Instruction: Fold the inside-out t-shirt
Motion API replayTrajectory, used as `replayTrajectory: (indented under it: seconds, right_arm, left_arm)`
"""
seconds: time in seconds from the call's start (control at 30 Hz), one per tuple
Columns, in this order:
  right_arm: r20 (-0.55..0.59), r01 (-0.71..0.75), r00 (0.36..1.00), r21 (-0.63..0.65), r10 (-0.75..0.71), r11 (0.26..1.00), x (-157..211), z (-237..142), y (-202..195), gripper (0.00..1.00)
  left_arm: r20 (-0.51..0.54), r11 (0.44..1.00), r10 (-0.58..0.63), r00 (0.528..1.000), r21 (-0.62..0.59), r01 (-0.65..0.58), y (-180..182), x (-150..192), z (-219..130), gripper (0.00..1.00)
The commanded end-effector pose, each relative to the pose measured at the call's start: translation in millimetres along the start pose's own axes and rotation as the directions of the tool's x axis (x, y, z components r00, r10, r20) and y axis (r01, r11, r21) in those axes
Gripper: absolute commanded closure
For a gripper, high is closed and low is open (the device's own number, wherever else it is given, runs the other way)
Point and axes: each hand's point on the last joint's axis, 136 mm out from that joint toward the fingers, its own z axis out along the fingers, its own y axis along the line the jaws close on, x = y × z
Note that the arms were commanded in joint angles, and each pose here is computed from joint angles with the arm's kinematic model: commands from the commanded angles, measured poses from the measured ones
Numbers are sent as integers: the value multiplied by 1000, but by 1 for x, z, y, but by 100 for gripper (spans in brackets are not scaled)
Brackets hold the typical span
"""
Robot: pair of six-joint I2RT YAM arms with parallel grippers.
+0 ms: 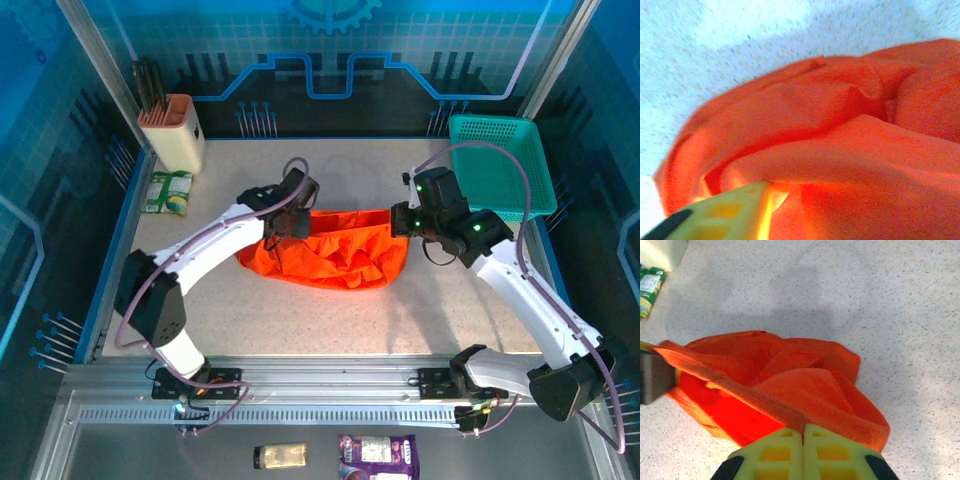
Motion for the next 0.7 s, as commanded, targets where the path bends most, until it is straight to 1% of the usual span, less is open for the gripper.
replayTrajectory:
  seconds: [0.0, 0.07, 0.13, 0.17, 0.23, 0.33, 0.4, 0.47, 0.53, 0.57, 0.6, 0.67]
  right_arm:
    - [62, 5, 998, 20, -6, 1000, -20, -17, -6, 100]
    - [72, 3, 997, 15, -4, 1000, -25, -18, -5, 100]
    - [91, -1, 996, -1, 1, 1000, -33, -18, -2, 100]
    - [100, -5, 995, -17, 7, 1000, -36, -18, 1, 100]
    - [117, -12, 993, -62, 20, 998, -44, -15, 10, 100]
    - [153, -23, 987, -144, 45, 989, -61, -14, 26, 100]
    - [193, -17, 980, -186, 53, 982, -78, -20, 35, 100]
    - [252, 6, 967, -183, 41, 983, -103, -36, 37, 100]
    - [322, 27, 947, -119, 13, 993, -129, -61, 27, 100]
    - [379, 31, 926, -75, 0, 997, -146, -83, 19, 100]
    - [424, 34, 906, -30, -18, 999, -158, -101, 12, 100]
    - [544, 36, 836, 81, -74, 996, -186, -154, 0, 100]
  left_arm:
    - [23, 999, 19, 1000, -49, -18, 31, -10, -36, 74]
    - [56, 999, 17, 998, -48, -14, 42, -19, -56, 86]
    - [92, 999, 17, 996, -44, -13, 50, -30, -76, 92]
    - [121, 999, 22, 992, -46, -16, 54, -38, -91, 93]
    - [185, 998, 35, 982, -56, -25, 63, -55, -122, 94]
    - [325, 997, 54, 944, -71, -33, 74, -87, -182, 93]
    - [408, 997, 54, 911, -71, -28, 81, -102, -217, 89]
    - [467, 997, 58, 882, -67, -30, 84, -113, -242, 84]
    - [480, 997, 65, 875, -67, -37, 85, -118, -248, 84]
    - [474, 997, 66, 878, -63, -41, 83, -118, -244, 84]
    - [460, 998, 65, 886, -54, -45, 81, -117, -237, 86]
    - [414, 998, 57, 909, -17, -54, 71, -112, -217, 89]
